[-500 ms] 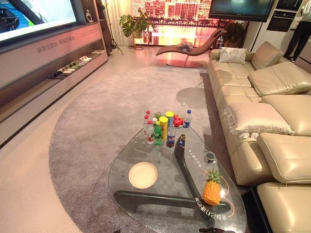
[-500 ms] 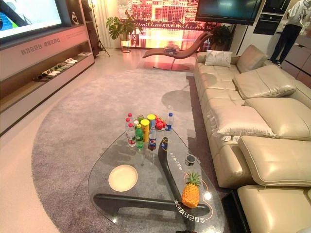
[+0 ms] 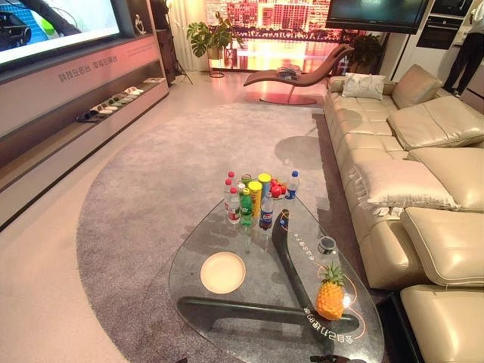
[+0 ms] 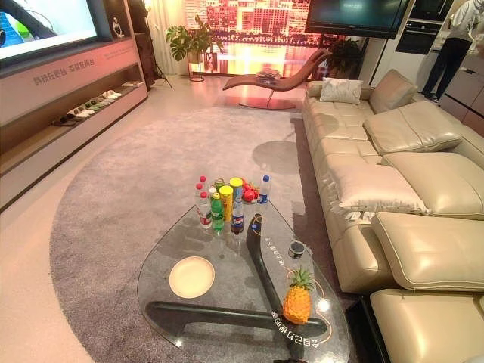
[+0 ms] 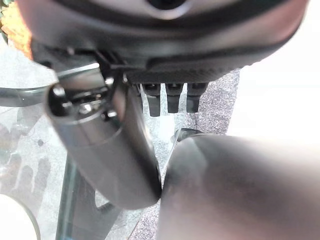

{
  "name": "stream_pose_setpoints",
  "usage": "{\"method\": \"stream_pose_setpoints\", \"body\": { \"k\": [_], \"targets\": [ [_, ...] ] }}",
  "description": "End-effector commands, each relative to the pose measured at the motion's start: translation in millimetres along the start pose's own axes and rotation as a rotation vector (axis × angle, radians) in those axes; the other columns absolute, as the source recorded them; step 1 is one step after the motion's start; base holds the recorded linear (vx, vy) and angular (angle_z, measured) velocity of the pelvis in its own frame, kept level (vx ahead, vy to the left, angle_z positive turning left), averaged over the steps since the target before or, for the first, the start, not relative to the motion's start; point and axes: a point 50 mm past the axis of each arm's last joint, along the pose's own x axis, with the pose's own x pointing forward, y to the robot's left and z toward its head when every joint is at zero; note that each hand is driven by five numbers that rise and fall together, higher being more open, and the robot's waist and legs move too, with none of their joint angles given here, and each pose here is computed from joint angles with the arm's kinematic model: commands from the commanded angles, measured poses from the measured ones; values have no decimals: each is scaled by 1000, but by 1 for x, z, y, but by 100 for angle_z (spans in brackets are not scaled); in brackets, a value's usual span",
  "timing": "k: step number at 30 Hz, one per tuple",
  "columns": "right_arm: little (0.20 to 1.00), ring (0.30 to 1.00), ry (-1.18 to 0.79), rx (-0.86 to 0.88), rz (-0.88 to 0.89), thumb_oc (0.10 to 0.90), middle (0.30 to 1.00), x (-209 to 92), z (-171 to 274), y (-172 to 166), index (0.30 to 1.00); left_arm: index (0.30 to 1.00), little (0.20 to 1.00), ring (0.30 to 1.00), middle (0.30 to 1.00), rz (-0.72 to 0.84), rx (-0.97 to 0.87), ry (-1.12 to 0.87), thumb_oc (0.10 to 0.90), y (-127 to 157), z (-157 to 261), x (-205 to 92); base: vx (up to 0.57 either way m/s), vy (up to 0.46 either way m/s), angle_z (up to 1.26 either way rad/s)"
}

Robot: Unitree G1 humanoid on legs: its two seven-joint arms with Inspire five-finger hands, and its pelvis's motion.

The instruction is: Pick up the fruit to the plate

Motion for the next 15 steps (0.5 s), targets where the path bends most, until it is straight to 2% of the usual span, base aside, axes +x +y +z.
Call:
{"method": "stream_pose_setpoints", "body": {
  "k": [1,9,15],
  "targets": [
    [900,900,113,-74,-27,800,900,1,-17,0,900,900,900,900,900,-36,13,-19,800,-18,16,3,0,0,0],
    [900,900,110,-131,-122,800,900,0,-15,-10,900,900,900,900,900,-1,25,-11,800,-15,15,3,0,0,0],
    [900,900,86,-109,-228,800,900,-2,-11,-18,900,900,900,900,900,118,1,-106,800,-5,28,2,-11,0,0]
  ]
}}
